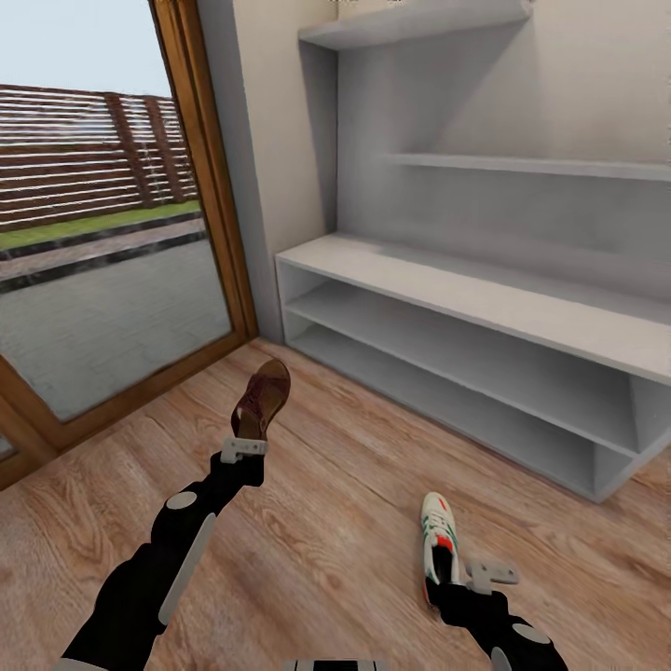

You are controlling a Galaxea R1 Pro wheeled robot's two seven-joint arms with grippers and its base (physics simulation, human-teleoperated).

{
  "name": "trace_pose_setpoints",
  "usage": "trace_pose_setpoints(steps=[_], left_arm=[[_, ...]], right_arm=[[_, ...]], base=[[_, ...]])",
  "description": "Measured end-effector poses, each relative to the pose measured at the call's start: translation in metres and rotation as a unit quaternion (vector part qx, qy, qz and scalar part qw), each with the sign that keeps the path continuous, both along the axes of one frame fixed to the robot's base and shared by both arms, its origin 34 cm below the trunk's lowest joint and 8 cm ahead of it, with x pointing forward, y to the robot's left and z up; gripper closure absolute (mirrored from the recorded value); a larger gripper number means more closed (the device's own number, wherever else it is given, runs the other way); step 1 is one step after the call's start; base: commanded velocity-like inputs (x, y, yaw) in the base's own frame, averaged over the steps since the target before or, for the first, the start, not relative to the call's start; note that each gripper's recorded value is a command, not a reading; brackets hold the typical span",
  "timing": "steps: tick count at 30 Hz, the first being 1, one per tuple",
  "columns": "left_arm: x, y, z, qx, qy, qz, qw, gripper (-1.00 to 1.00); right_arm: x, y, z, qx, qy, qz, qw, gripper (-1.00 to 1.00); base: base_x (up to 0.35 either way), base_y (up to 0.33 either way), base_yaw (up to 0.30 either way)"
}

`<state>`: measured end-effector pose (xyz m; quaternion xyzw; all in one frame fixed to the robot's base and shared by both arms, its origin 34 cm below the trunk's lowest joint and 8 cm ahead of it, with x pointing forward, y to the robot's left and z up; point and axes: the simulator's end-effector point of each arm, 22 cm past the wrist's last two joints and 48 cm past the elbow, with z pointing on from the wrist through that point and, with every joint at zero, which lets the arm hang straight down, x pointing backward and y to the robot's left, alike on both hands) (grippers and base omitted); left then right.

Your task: Pick up the two gym shoes and the two sandals from the corridor floor and place them onto the hallstand (shoe rack) in the corridor, making sure they are on the rack and not on the floor. Arrange them so the two gym shoes are next to each other and the two sandals are next to each other.

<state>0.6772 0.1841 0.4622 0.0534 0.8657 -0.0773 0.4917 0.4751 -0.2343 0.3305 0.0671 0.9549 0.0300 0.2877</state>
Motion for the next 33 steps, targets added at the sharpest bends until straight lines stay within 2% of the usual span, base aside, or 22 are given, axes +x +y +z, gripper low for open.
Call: trace_pose_setpoints(steps=[9, 33], left_arm=[[-0.0001, 0.0000, 0.0003, 0.000, 0.000, 0.000, 1.0000, 1.00], [-0.0002, 0.0001, 0.0004, 0.000, 0.000, 0.000, 1.0000, 1.00]], right_arm=[[0.0001, -0.0001, 0.0003, 0.000, 0.000, 0.000, 1.0000, -1.00], [-0.0002, 0.0000, -0.0001, 0.000, 0.000, 0.000, 1.0000, -1.00]], base=[[-0.184, 0.000, -0.004], [-0.005, 0.000, -0.022]])
